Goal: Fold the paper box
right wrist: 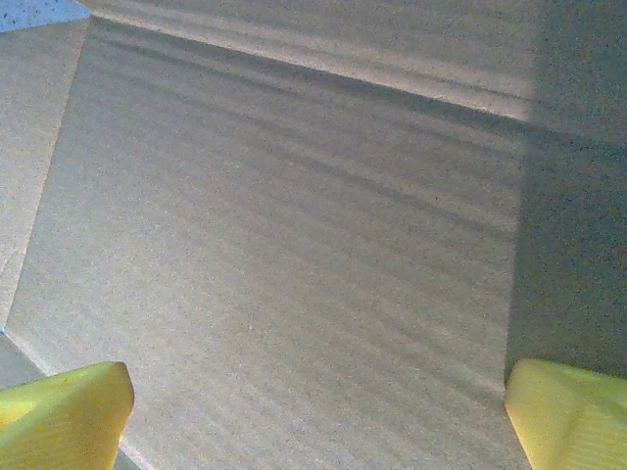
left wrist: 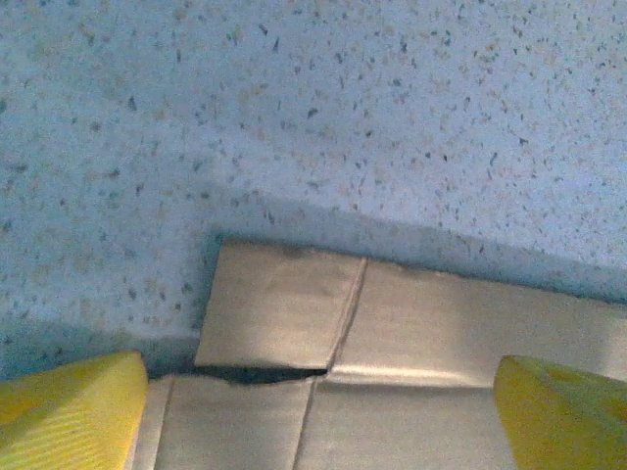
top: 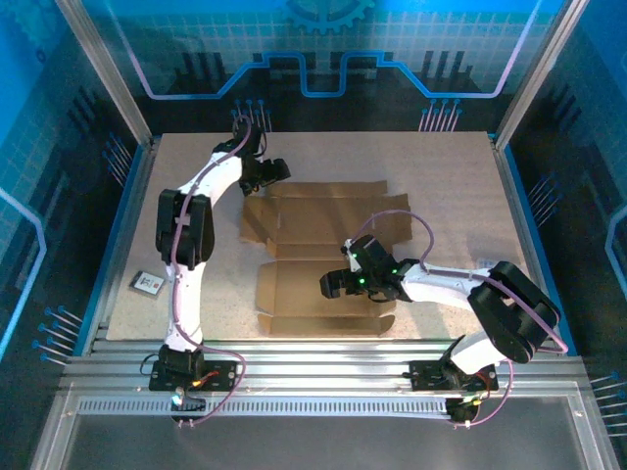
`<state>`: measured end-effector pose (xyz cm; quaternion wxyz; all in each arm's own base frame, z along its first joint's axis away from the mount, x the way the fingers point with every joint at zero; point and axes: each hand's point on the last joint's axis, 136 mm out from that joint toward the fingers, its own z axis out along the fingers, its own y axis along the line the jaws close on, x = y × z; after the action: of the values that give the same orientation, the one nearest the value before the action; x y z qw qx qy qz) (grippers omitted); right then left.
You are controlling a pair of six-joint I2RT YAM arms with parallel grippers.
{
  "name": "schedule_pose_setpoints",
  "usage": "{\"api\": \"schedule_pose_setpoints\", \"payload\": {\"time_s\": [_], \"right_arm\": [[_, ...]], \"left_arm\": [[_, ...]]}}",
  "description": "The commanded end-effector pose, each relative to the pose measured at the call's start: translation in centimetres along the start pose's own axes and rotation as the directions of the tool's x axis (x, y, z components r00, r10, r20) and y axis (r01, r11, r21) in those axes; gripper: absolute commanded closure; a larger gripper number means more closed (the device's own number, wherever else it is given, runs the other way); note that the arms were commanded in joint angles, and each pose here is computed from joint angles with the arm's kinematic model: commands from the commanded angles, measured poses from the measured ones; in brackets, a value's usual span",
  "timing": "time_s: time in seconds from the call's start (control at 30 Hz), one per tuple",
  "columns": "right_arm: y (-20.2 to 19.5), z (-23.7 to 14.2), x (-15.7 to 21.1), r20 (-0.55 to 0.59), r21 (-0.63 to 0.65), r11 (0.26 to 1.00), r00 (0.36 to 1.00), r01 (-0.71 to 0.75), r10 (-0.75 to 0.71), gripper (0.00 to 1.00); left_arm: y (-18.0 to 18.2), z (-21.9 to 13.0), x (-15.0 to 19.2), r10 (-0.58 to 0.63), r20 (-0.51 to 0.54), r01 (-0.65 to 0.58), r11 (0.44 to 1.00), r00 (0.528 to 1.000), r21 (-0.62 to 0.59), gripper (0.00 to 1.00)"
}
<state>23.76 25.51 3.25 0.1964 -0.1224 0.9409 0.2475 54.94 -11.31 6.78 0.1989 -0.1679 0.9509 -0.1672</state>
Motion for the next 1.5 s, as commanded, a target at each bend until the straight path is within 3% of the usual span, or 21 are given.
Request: {"api": "schedule_pose_setpoints", "payload": {"time_s": [0.0,0.13,1.17,1.47], "right_arm": [[-2.3,1.0,5.8,-0.196,0.084,0.996,0.980,-0.025,0.041,0.00],[-2.2,1.2,5.8,-0.201,0.083,0.996,0.979,-0.023,0.039,0.00],[-1.9,1.5,6.0,-0.216,0.091,0.996,0.976,-0.004,0.023,0.00],[-2.1,1.8,6.5,-0.228,0.097,0.995,0.973,-0.002,0.024,0.00]], "left_arm": [[-0.4,0.5,-0.6,0.034,-0.018,-0.033,0.999,0.999,0.027,0.05],[-0.3,1.3,-0.9,0.059,-0.030,-0.058,0.998,0.998,0.027,0.01],[0.4,3.5,-0.5,0.086,-0.093,-0.084,0.996,0.992,0.019,0.01],[-3.6,0.7,-1.3,0.119,-0.067,-0.104,0.975,0.991,0.195,0.07]]}}
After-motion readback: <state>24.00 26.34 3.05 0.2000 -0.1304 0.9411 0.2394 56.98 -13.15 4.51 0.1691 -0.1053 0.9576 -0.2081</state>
